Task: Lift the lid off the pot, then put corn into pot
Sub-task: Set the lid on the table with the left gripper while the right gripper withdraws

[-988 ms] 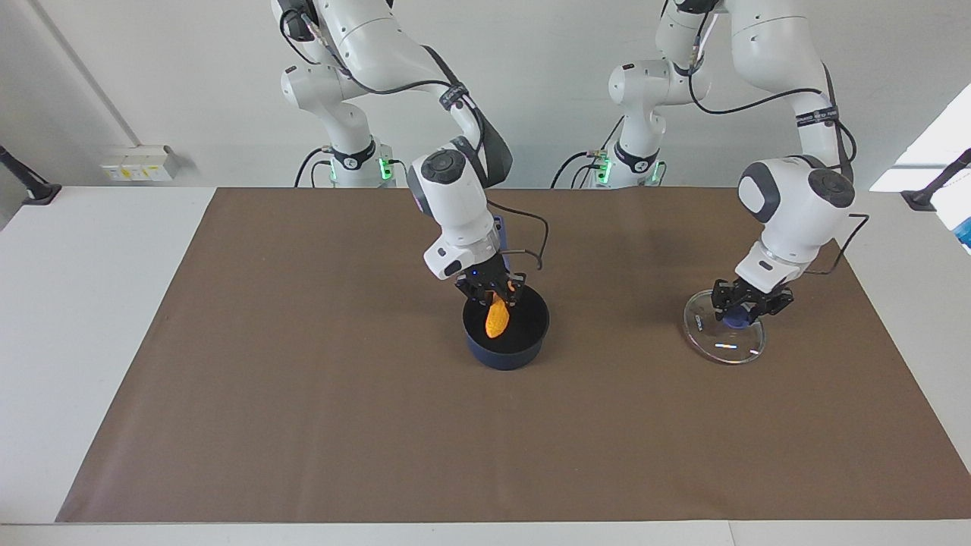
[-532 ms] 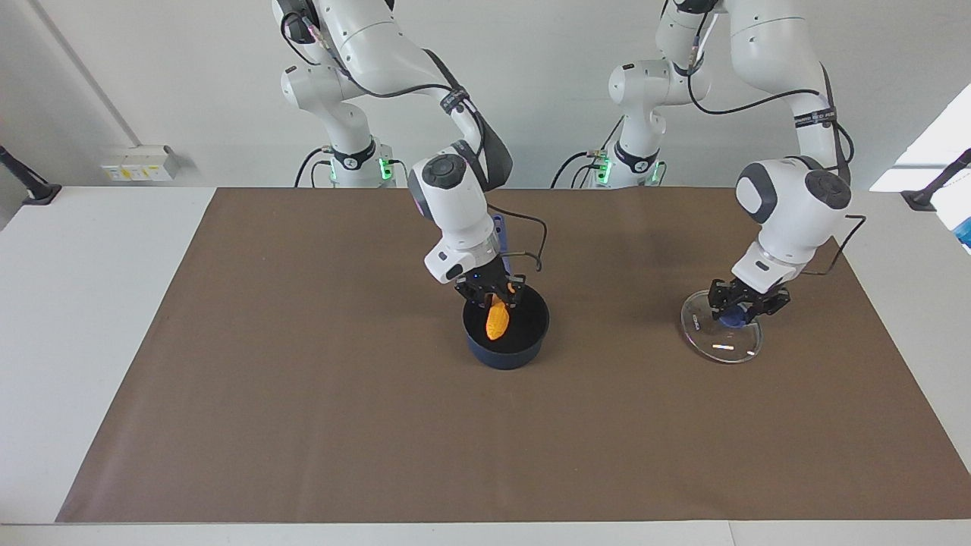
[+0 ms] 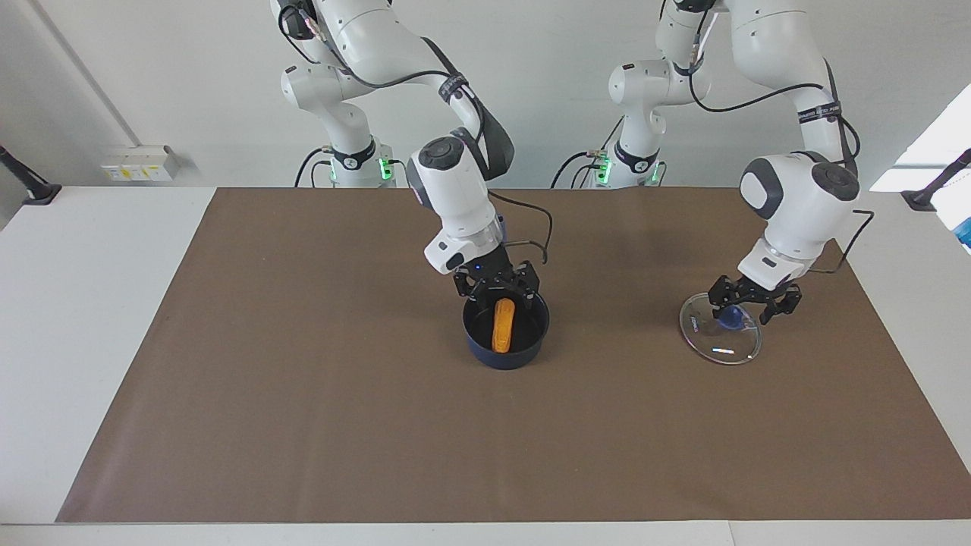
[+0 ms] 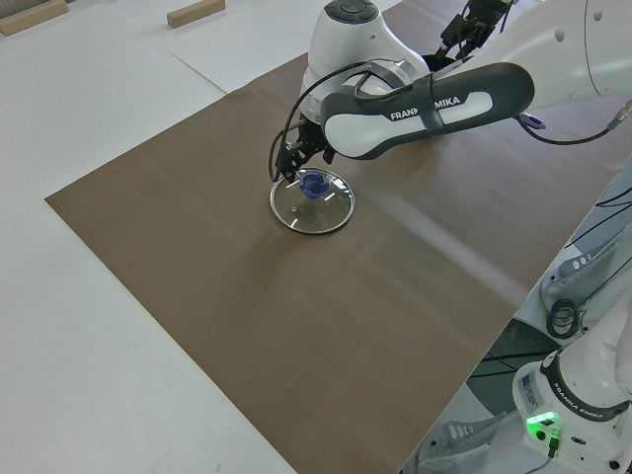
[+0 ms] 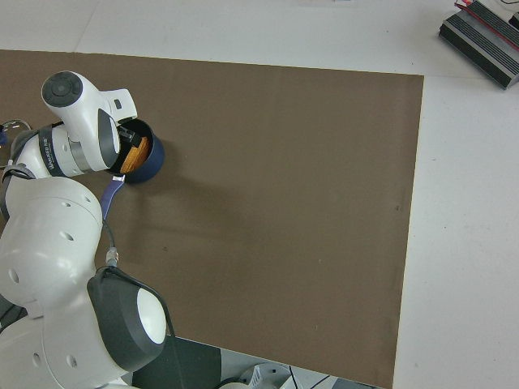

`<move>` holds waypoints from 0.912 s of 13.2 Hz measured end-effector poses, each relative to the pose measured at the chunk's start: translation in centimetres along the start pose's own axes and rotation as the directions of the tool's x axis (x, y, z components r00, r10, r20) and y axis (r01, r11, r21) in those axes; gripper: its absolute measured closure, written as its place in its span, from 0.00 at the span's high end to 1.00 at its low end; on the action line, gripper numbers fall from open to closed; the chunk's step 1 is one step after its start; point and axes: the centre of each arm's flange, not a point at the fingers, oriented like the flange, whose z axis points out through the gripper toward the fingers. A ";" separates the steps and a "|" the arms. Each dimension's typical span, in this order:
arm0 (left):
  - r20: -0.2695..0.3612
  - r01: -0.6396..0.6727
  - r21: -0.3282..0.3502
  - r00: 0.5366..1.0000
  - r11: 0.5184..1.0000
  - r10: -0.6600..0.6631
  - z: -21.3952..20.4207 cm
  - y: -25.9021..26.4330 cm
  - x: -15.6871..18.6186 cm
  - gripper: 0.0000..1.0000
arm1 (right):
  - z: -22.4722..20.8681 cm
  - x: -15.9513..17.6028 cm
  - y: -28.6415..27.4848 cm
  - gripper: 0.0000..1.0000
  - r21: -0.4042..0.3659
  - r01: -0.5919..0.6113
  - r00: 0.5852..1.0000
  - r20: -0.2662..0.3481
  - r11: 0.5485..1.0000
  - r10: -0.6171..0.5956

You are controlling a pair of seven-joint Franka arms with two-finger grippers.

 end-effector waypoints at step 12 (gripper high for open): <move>0.025 -0.078 -0.009 0.997 0.997 0.078 -24.9 6.0 1.6 1.00 | -18.8 7.3 13.3 1.00 -0.151 -0.022 0.999 0.024 0.988 0.026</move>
